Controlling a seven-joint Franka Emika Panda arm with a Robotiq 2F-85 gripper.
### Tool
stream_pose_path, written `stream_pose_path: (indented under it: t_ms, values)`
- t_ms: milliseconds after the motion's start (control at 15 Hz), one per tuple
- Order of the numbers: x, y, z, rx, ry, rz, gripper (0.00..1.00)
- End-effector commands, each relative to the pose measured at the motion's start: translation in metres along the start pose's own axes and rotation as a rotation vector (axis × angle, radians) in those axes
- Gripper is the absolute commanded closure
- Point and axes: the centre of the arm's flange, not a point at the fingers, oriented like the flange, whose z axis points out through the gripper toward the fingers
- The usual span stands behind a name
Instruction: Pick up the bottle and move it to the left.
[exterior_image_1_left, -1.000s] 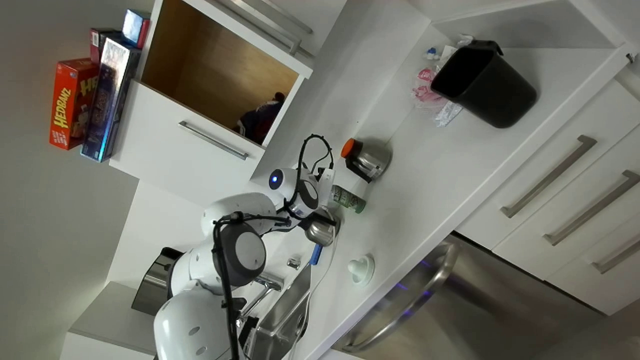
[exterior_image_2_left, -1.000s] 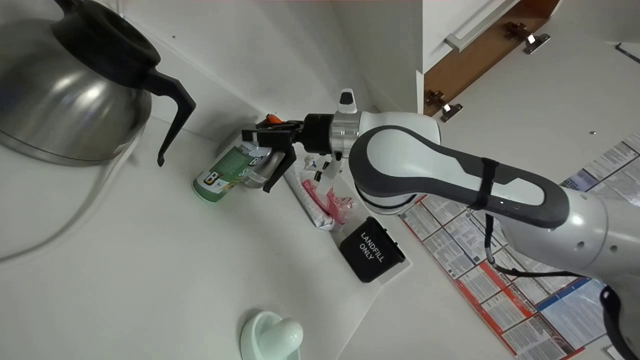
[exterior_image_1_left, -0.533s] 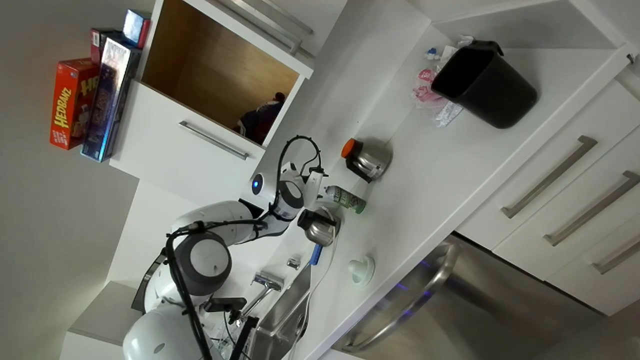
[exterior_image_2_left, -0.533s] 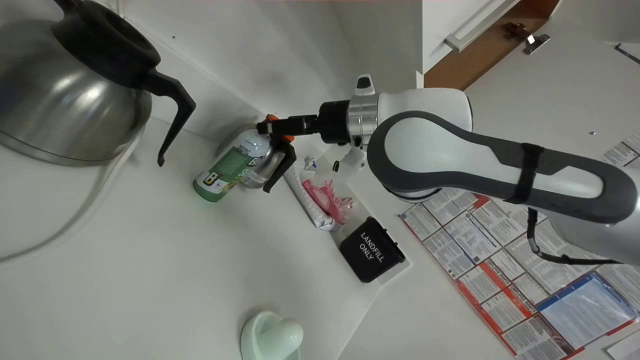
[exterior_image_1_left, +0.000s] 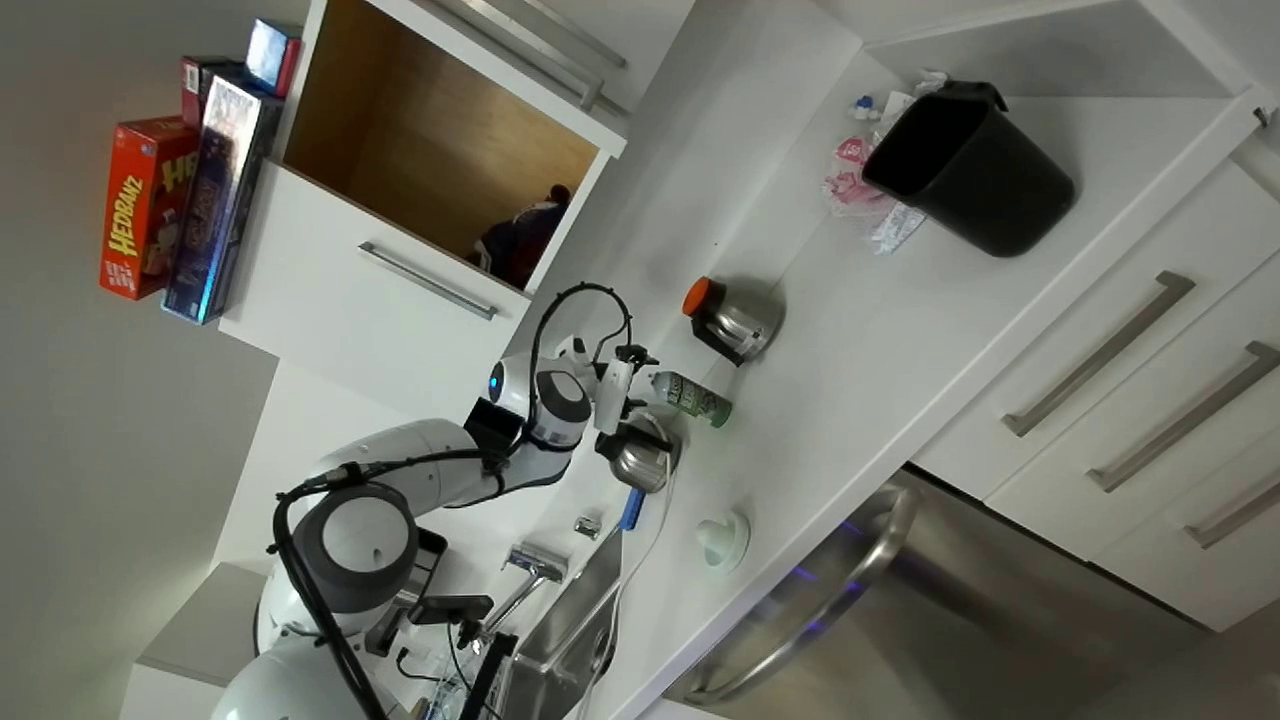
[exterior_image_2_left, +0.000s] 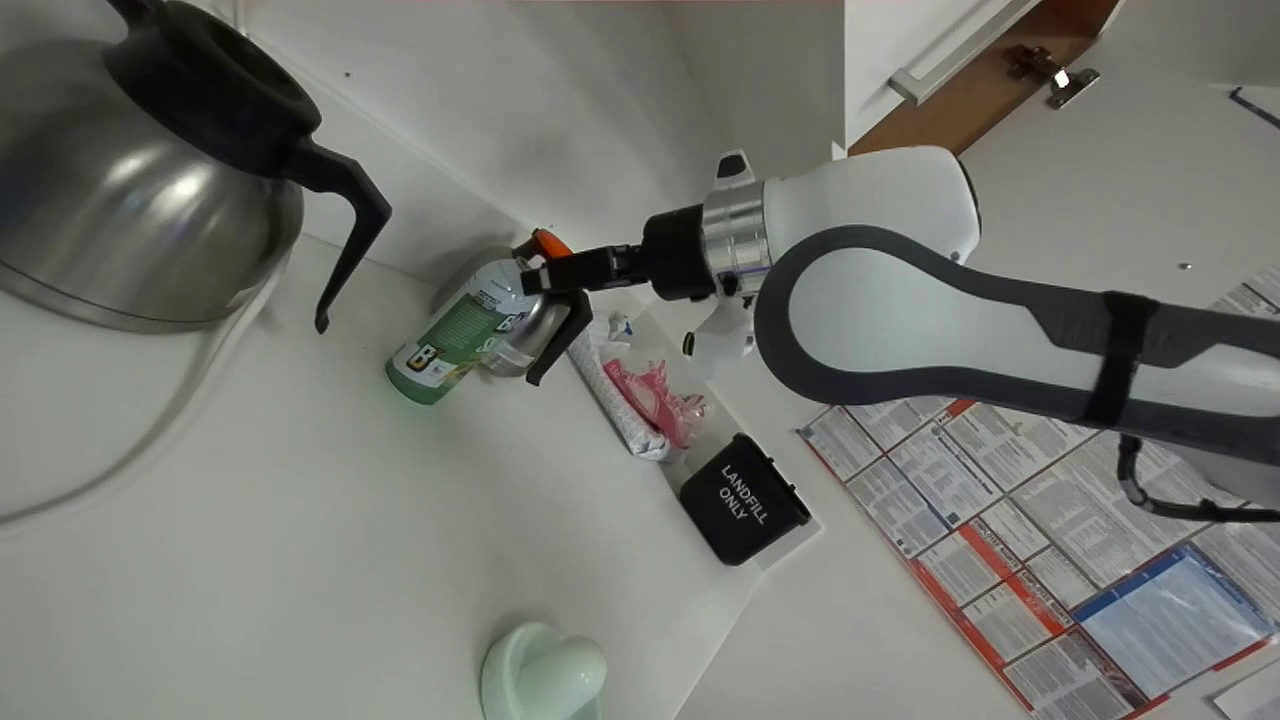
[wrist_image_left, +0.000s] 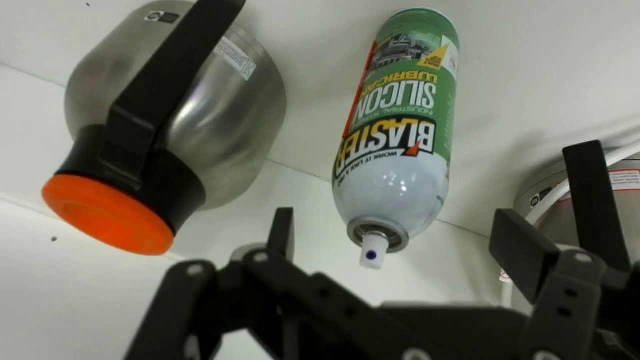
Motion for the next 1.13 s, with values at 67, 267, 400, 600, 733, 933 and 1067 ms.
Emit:
stream_pose_path:
  t_ms: [67,267,400,600,733,933,1067]
  values:
    - [-0.007,-0.021,-0.027,-0.057,-0.105,0.142,0.0]
    - [-0.007,-0.025,-0.039,-0.111,-0.166,0.31,0.0]
    - [-0.007,-0.029,-0.049,-0.121,-0.201,0.393,0.0]
    - [-0.008,-0.037,-0.063,-0.121,-0.234,0.471,0.0]
    - [-0.008,-0.041,-0.07,-0.113,-0.245,0.498,0.0]
    - [-0.001,-0.038,-0.057,-0.104,-0.229,0.469,0.0]
    - [-0.002,-0.04,-0.059,-0.102,-0.231,0.469,0.0]
